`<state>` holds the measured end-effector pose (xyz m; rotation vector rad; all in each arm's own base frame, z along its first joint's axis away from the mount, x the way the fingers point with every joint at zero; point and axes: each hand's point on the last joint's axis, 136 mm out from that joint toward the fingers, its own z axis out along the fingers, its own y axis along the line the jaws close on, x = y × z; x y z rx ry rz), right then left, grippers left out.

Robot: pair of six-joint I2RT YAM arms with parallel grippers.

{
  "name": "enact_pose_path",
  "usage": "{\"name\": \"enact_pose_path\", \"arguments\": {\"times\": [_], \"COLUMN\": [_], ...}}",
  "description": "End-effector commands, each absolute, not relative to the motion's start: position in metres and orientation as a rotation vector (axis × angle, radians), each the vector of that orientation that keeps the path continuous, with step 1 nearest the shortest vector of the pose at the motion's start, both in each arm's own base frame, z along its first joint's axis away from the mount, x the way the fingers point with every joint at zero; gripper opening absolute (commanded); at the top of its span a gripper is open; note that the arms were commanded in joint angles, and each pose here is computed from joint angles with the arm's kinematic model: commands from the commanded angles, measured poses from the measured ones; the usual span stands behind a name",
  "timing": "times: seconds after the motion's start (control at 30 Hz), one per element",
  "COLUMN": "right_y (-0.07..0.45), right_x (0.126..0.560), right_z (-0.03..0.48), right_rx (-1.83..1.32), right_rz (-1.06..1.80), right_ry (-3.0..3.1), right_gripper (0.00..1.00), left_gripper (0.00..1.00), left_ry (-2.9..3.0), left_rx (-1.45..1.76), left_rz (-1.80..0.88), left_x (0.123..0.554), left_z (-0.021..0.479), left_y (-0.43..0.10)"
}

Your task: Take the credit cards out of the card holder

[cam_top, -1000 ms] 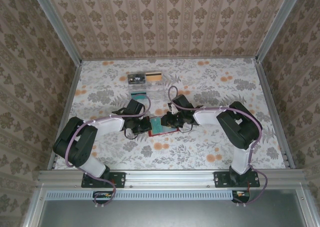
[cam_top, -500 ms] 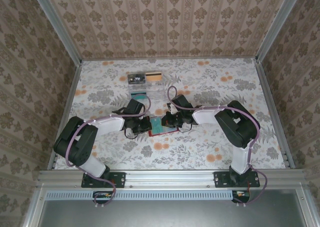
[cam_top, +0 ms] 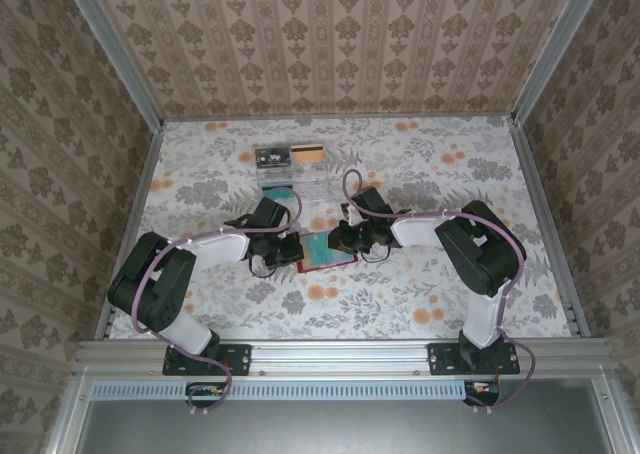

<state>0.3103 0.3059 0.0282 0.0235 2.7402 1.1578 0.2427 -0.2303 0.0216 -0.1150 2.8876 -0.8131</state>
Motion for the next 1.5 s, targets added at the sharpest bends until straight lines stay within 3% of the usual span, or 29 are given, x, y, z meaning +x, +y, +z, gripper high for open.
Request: {"name": "enact_pose_path", "arguments": {"times": [0.0, 0.17, 0.37, 0.43, 1.0, 1.03, 1.13, 1.37, 1.47], "right_y": [0.311, 0.321, 0.314, 0.307, 0.243, 0.243, 0.245, 0.244, 0.244], "right_x": [0.307, 0.305, 0.305, 0.306, 0.318, 0.318, 0.32, 0.328, 0.33], "right_z": [0.03, 0.023, 0.019, 0.02, 0.054, 0.06, 0.081, 0.132, 0.153], "right_rx": [-0.009, -0.032, -0.025, -0.016, 0.056, 0.049, 0.021, 0.006, -0.005], "right_rz": [1.209, 1.238, 1.201, 1.183, 1.174, 1.18, 1.204, 1.237, 1.263], "right_ry": [2.731, 2.744, 2.752, 2.746, 2.639, 2.627, 2.578, 2.435, 2.374], "right_gripper": [0.21, 0.24, 0.04, 0.02, 0.0, 0.0, 0.0, 0.0, 0.0], "left_gripper": [0.0, 0.0, 0.0, 0.0, 0.0, 0.03, 0.25, 1.0, 1.0], "left_ry": [2.986, 2.985, 2.986, 2.987, 2.945, 2.929, 2.858, 2.595, 2.491], "left_rx": [-0.139, -0.137, -0.128, -0.126, -0.095, -0.089, -0.073, -0.054, -0.045], "left_rz": [-0.707, -0.72, -0.717, -0.714, -0.761, -0.78, -0.858, -1.125, -1.225], "left_x": [0.228, 0.228, 0.229, 0.228, 0.238, 0.24, 0.25, 0.278, 0.286], "left_z": [0.001, 0.002, 0.004, 0.004, 0.02, 0.026, 0.051, 0.128, 0.156], "left_y": [-0.215, -0.217, -0.217, -0.217, -0.223, -0.226, -0.235, -0.258, -0.265]}}
